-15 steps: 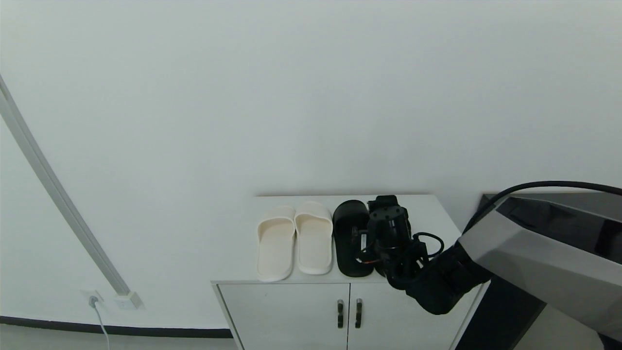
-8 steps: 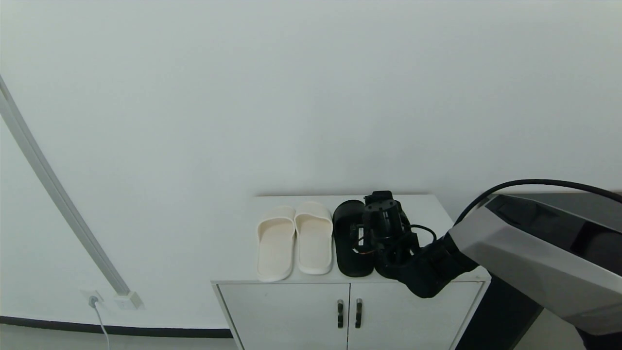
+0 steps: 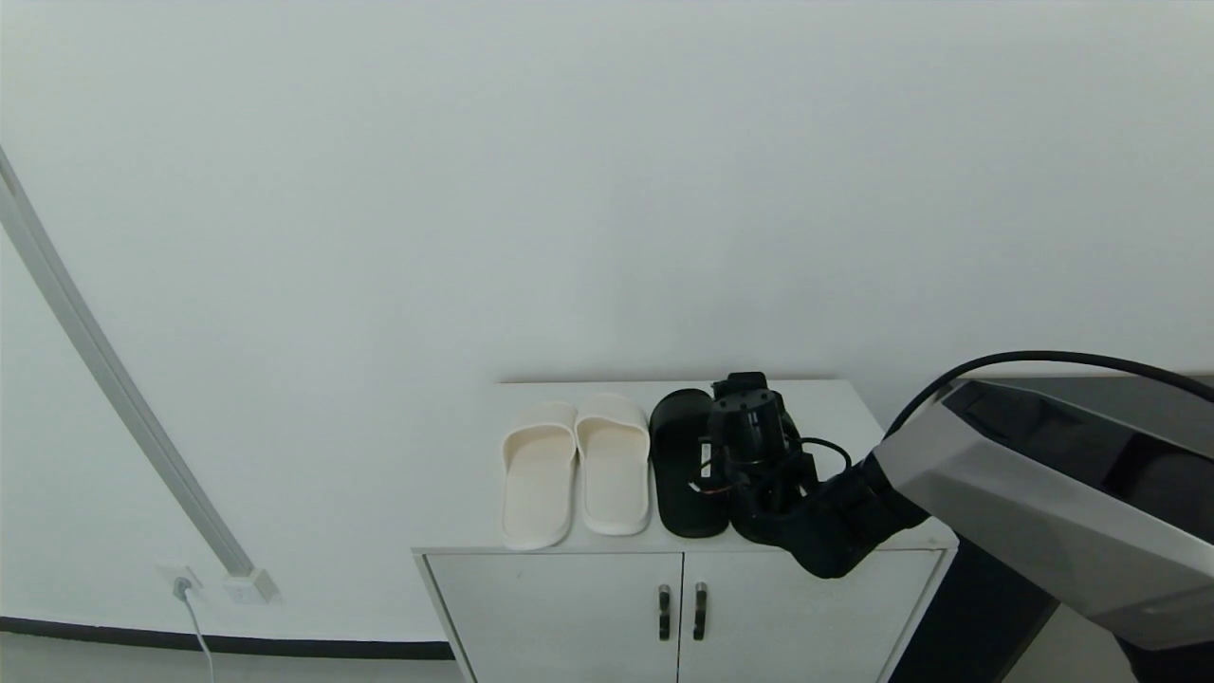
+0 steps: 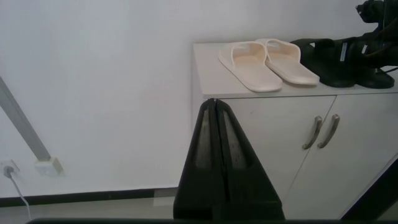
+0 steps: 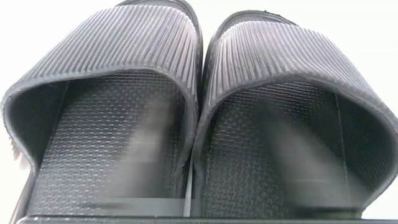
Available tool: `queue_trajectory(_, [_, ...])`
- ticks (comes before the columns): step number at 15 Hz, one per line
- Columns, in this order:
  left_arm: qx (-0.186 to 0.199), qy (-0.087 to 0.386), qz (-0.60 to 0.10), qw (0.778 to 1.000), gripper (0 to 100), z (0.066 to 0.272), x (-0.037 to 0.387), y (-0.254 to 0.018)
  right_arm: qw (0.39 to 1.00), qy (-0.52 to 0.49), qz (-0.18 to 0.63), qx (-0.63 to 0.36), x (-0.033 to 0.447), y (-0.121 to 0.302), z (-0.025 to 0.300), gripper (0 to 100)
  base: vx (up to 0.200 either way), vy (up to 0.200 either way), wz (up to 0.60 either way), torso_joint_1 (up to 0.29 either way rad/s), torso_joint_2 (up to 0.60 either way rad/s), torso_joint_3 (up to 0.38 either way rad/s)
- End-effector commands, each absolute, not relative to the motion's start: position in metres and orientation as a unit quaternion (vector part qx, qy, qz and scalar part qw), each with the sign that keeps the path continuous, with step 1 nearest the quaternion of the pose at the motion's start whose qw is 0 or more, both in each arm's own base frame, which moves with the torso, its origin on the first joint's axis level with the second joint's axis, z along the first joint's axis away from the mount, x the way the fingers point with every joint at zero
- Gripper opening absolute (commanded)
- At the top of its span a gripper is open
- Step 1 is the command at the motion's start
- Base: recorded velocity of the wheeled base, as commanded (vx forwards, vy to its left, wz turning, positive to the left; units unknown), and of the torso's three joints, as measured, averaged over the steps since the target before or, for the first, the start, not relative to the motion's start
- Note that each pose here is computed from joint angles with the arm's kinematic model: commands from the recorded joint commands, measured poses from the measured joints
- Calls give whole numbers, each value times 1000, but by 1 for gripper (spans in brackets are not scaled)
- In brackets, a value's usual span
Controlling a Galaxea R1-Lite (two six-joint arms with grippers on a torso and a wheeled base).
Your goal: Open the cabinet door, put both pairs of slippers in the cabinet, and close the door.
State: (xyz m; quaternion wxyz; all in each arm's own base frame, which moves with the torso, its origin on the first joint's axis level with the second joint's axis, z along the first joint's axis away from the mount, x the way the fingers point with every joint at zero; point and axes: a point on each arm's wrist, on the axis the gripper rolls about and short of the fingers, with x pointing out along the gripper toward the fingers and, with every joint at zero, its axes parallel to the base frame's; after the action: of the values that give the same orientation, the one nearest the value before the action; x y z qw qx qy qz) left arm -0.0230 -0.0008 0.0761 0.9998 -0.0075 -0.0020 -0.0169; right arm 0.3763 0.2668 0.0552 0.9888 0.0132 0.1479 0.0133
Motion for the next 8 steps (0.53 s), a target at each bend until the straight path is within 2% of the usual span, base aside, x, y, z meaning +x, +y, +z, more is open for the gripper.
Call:
queue_trajectory(1, [-8,-1,-17,1000,0,76,-23,-1,989,146,14,14,376,267,57,0,0,0,0,0,0,0])
queue_trajectory(5, [-8,-1,-17,1000,0,76,-23,-1,990,140,12,19,374,266,63,0,0,0,0,0,0,0])
queue_trajectory(8, [-8,-1,-17,1000,0,76,-23,-1,991,135,13,22,364,259,80,0,0,0,0,0,0,0])
